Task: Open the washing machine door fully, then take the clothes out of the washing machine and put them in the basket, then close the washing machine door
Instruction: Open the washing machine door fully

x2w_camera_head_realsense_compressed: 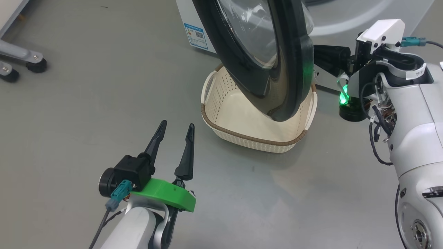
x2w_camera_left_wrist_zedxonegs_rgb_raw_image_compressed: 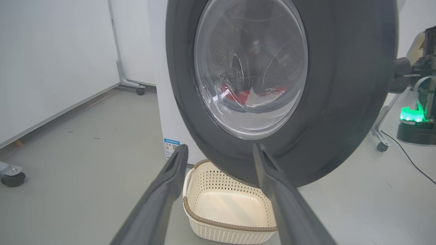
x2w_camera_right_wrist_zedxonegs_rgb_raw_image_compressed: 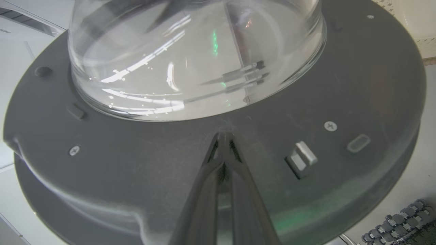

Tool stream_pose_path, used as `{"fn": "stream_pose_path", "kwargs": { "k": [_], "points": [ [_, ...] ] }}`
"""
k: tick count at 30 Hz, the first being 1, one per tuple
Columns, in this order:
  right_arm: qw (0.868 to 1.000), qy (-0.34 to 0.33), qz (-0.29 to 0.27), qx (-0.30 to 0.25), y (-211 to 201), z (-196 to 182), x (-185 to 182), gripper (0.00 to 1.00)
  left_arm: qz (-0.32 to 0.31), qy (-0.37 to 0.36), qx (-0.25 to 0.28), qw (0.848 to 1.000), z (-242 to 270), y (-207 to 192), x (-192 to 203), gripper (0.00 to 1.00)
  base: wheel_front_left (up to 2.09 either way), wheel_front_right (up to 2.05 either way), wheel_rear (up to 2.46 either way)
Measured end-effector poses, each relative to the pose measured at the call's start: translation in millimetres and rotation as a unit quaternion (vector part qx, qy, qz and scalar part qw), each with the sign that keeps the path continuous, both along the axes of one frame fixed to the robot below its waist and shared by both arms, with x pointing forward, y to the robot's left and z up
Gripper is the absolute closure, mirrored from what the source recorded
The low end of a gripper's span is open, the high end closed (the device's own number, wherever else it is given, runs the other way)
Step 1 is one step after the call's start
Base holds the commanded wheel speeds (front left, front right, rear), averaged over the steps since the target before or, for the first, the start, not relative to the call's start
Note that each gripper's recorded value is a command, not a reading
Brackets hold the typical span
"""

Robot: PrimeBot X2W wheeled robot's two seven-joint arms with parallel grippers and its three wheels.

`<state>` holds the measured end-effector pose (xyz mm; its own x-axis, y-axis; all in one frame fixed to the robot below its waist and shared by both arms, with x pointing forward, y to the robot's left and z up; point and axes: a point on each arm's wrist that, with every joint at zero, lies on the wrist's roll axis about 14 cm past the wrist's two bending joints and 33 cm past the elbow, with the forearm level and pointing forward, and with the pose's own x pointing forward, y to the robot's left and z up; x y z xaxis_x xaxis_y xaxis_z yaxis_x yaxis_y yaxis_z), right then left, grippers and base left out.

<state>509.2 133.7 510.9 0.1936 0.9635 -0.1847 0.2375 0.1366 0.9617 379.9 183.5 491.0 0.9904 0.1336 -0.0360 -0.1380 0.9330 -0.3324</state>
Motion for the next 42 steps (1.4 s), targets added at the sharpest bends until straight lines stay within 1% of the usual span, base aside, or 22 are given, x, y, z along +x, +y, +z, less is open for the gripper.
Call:
{"fn": "stream_pose_path", "kwargs": {
  "k": [9, 12, 17, 32, 34, 42],
  "points": [
    [0.999, 0.004, 0.032, 0.003, 10.7, -0.9, -17.0, 1.00, 0.007, 0.000, 0.001, 1.000, 0.7, 3.3, -5.5, 0.00, 0.00, 0.00, 0.00],
    [0.999, -0.001, 0.051, 0.003, 14.7, 0.0, -24.9, 1.00, 0.008, -0.001, 0.002, 1.000, 1.5, 4.3, -7.1, 0.00, 0.00, 0.00, 0.00],
    [0.996, 0.009, 0.084, 0.027, 23.9, 5.6, -41.4, 1.00, 0.012, 0.000, 0.002, 1.000, 0.9, 5.6, -10.8, 0.00, 0.00, 0.00, 0.00],
    [0.987, 0.015, 0.150, 0.056, 44.9, 14.5, -81.5, 1.00, 0.017, 0.000, 0.002, 1.000, 1.5, 7.1, -18.8, 0.00, 0.00, 0.00, 0.00],
    [0.986, 0.016, 0.155, 0.058, 46.6, 15.0, -85.6, 1.00, 0.017, 0.000, 0.002, 1.000, 1.6, 7.2, -19.3, 0.00, 0.00, 0.00, 0.00],
    [0.989, 0.013, 0.138, 0.048, 46.9, 9.9, -88.9, 1.00, 0.019, -0.002, 0.007, 1.000, 3.2, 9.0, -19.3, 0.00, 0.00, 0.00, 0.00]
  ]
}}
